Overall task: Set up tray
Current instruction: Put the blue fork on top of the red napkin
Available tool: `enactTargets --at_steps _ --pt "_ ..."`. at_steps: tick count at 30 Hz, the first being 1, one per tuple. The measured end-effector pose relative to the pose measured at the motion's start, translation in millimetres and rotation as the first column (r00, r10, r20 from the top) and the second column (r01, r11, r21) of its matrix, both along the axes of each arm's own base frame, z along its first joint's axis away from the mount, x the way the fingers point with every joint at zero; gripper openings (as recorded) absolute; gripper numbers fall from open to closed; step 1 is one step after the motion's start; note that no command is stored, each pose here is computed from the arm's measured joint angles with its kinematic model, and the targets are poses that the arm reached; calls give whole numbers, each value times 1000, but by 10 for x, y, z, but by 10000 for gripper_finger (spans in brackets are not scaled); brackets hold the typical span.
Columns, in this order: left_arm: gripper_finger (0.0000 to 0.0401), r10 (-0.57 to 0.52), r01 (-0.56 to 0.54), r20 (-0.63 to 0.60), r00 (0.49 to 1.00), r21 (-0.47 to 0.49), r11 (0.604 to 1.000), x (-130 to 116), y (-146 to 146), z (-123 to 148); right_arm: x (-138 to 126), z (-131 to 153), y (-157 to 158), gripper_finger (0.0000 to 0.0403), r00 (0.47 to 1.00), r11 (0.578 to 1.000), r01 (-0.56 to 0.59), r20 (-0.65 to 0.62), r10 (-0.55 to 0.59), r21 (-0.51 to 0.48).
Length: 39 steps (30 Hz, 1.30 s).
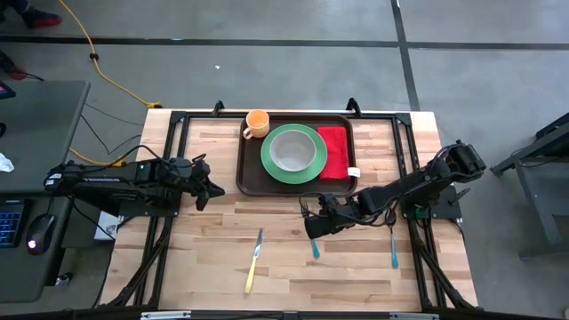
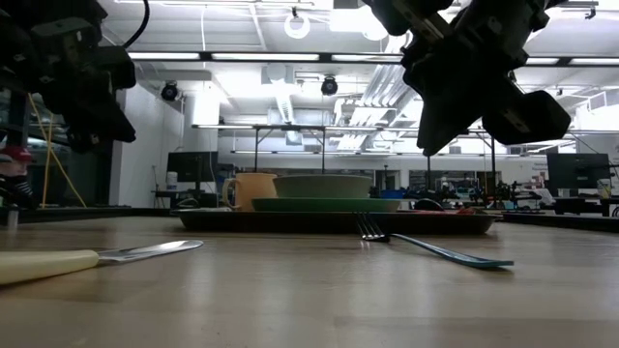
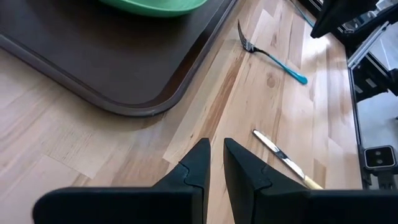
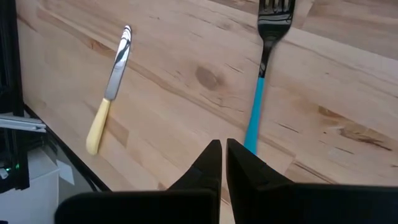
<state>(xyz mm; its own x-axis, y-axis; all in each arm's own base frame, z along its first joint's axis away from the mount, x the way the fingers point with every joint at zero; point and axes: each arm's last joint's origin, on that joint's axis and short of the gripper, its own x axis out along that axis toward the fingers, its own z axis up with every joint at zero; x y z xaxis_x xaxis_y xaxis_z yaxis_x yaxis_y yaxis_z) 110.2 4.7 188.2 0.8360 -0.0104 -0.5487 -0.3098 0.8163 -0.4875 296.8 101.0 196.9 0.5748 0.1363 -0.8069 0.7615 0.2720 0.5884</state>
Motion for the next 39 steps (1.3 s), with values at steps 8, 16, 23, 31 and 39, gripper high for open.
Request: enactTargets --at_steps 8,16,23,31,39 --pt "76 -2 2 0 1000 3 1000 0 0 0 4 0 -13 0 1000 999 15 11 -15 -32" --pt "76 -1 1 0 1000 2 1000 0 0 0 15 1 -47 0 999 992 -26 29 29 -120" --pt "76 0 0 0 1000 0 1000 0 0 0 14 0 -53 0 999 990 -16 31 20 -137" --pt "76 15 -15 0 1000 5 1000 0 5 0 34 247 -116 0 987 968 -70 -161 32 -239" --pt "76 53 -53 0 999 16 998 0 16 1 291 399 -210 0 962 948 -206 -229 151 -242"
